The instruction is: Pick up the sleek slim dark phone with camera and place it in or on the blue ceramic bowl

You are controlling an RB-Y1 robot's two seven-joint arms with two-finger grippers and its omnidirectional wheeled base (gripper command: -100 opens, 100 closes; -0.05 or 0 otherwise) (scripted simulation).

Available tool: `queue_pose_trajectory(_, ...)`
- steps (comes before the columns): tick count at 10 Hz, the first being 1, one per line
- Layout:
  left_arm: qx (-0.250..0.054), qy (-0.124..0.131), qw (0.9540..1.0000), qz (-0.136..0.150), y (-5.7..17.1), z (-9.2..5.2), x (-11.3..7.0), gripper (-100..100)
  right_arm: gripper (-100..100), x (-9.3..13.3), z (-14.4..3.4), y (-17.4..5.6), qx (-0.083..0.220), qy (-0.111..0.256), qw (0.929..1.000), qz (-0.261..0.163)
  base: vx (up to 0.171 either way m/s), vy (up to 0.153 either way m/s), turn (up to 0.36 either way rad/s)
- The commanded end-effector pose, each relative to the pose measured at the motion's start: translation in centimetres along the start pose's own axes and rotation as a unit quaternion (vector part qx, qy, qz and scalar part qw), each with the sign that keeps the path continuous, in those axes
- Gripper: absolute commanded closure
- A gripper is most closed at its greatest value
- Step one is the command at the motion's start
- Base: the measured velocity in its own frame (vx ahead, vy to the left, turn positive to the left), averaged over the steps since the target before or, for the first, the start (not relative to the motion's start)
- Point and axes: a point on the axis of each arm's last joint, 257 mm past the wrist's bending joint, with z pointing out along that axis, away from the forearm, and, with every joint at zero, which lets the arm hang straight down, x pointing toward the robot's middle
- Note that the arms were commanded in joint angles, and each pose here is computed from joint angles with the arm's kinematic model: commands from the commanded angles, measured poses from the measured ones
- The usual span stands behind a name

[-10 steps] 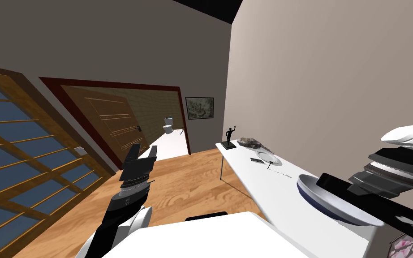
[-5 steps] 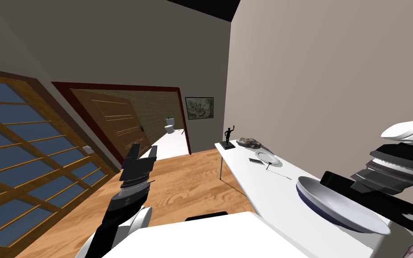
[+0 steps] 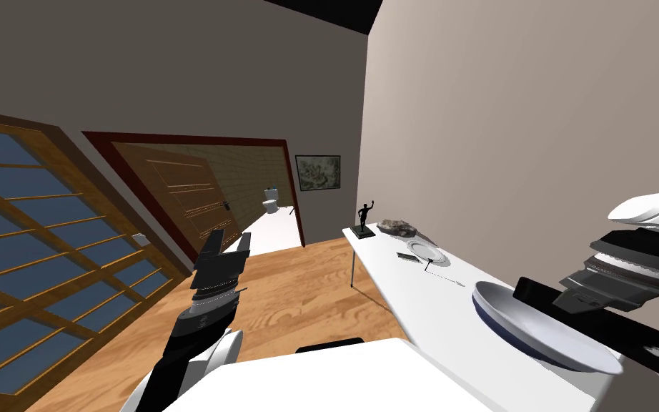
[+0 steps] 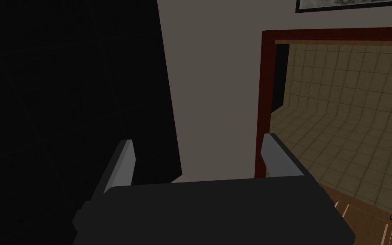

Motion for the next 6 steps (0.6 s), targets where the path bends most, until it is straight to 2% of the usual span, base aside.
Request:
queue_pose_trajectory(1,0.0,0.0,1.0,0.0,0.0,0.0,0.0,0,0,0.0,0.0,0.0,0.0,0.0,1.0,0.0,0.0,0.0,0.0)
queue_pose_trajectory(2,0.0,0.0,1.0,0.0,0.0,0.0,0.0,0,-100,-1.5,-0.9,0.4,-0.001,-0.002,1.0,0.004,-0.072,-0.047,0.027)
queue_pose_trajectory(6,0.0,0.0,1.0,0.0,0.0,0.0,0.0,0,-100,-5.2,-3.0,1.7,-0.005,-0.006,0.9999,0.012,-0.139,-0.063,0.037)
